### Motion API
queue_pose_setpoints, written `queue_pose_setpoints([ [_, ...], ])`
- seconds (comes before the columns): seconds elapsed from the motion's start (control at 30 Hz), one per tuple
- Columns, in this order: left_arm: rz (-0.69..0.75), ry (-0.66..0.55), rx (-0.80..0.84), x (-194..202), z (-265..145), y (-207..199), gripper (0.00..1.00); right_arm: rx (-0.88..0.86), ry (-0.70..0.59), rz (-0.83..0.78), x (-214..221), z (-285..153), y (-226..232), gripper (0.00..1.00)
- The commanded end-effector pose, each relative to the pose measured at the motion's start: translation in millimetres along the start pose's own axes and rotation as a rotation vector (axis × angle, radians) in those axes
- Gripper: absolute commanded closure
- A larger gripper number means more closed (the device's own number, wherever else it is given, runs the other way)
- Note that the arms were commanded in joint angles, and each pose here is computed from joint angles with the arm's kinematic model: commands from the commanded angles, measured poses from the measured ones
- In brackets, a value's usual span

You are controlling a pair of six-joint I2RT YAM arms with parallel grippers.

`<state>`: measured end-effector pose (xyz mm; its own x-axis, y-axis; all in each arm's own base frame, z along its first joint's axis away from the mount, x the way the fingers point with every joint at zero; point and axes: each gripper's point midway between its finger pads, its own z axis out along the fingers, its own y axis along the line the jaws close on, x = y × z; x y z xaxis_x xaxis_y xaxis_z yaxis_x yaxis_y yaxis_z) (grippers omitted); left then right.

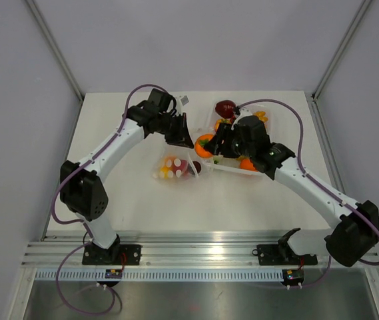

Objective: Place the food in the zip-top bag and seal the zipper
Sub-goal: Place the fake fruit in the zipper food storage bag, then pick up the fake fruit from the bin.

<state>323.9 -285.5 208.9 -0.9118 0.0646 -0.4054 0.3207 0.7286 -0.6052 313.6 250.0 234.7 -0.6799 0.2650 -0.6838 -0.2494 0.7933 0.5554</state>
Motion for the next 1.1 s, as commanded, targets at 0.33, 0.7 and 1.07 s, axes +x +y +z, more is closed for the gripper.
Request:
queue_pose_setpoints([
  [0.33, 0.075, -0.078, 0.107, -19, -34, -38, 1.0, 0.001, 0.065, -0.014, 19, 44, 21, 0.33],
  [0.7, 0.047, -0.092, 0.094, -21, -38, -28, 1.0, 0.211, -0.134, -0.081, -25, 4, -12, 0.07],
  [1.07, 0.029, -0.134, 0.086, -25, -51, -23, 1.0, 0.467, -0.23, 0.095, -71, -21, -129, 0.59],
])
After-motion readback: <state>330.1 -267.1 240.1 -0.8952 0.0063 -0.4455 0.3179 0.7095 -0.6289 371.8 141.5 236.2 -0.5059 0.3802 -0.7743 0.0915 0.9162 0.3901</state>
